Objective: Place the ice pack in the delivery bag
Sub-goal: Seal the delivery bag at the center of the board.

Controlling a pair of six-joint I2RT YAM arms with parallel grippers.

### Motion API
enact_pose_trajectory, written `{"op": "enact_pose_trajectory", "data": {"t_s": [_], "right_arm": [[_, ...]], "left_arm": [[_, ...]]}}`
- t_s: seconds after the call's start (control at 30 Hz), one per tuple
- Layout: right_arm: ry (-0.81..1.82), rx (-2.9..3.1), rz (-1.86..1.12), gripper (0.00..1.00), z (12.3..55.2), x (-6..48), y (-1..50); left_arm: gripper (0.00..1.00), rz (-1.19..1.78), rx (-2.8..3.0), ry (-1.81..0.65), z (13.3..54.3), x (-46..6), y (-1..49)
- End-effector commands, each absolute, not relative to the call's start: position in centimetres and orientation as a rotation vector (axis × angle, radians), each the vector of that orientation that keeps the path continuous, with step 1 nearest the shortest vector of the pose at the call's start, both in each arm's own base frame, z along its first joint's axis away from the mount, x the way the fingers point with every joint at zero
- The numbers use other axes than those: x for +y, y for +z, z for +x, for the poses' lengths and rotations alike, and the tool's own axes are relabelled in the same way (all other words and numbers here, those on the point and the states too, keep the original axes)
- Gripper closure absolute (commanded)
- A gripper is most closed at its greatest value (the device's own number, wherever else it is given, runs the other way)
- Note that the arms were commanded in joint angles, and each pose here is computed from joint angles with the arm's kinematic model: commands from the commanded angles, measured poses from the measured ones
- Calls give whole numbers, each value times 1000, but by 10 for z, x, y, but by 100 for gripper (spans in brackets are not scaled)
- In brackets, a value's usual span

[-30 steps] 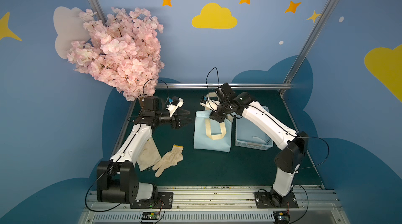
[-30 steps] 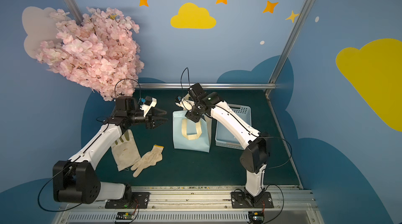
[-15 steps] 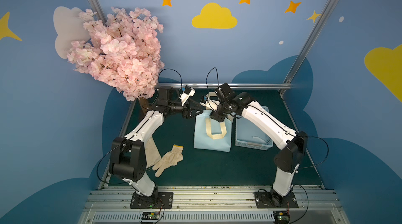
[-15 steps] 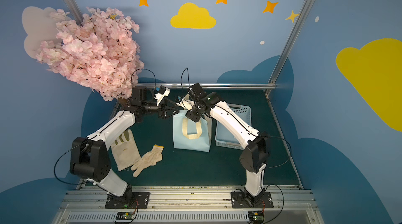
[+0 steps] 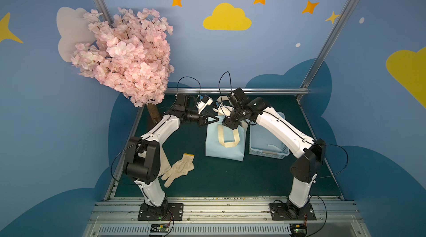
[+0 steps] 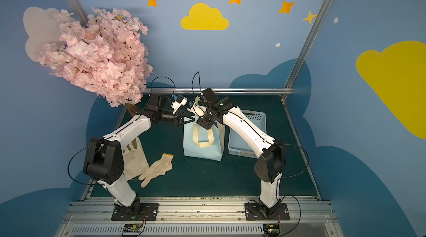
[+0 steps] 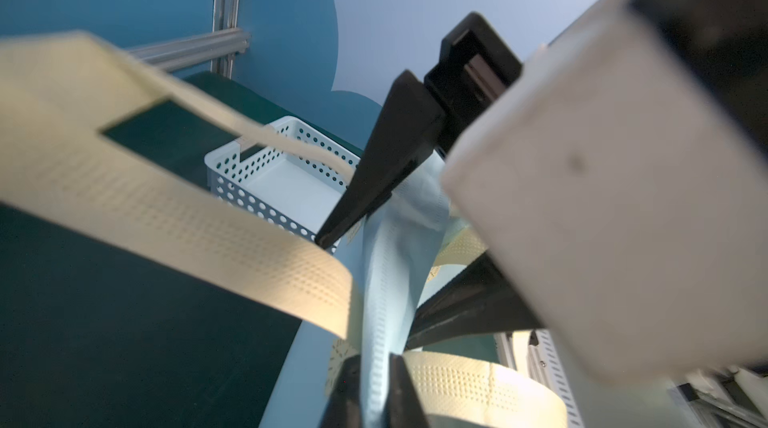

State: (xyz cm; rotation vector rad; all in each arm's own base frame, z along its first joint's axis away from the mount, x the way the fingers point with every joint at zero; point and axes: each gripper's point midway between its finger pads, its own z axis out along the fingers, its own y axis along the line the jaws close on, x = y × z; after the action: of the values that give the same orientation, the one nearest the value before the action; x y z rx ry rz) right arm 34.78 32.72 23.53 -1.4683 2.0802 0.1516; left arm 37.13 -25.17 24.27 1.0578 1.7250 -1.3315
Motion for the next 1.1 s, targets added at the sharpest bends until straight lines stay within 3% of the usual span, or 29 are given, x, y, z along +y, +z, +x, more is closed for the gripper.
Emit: {"op": "enact_pose_trajectory", "data": {"t_s": [0.0,0.13,0.27,0.5,0.8,1.07], "right_arm": [[157,2025,-1431,23,341,317,271],[210,1992,-1329,2,333,288,310],[309,1987,-1245,2,312,252,327],[596,1860,-1066,2,277,227,295],[668,1811,-949,2,294,233,239],[657,1800,-997,2,317,223,224]], "left_arm": [[97,1069,1714,-1352,367,-250,245],[97,1075,1708,-1335,364,-250,247],[97,1075,1709,-1321,363,-248,248],[97,1084,1700,-1314,360,-248,249],[97,1104,1697,-1307,353,-246,247],[97,1121,1684,-1291,349,-242,246]]}}
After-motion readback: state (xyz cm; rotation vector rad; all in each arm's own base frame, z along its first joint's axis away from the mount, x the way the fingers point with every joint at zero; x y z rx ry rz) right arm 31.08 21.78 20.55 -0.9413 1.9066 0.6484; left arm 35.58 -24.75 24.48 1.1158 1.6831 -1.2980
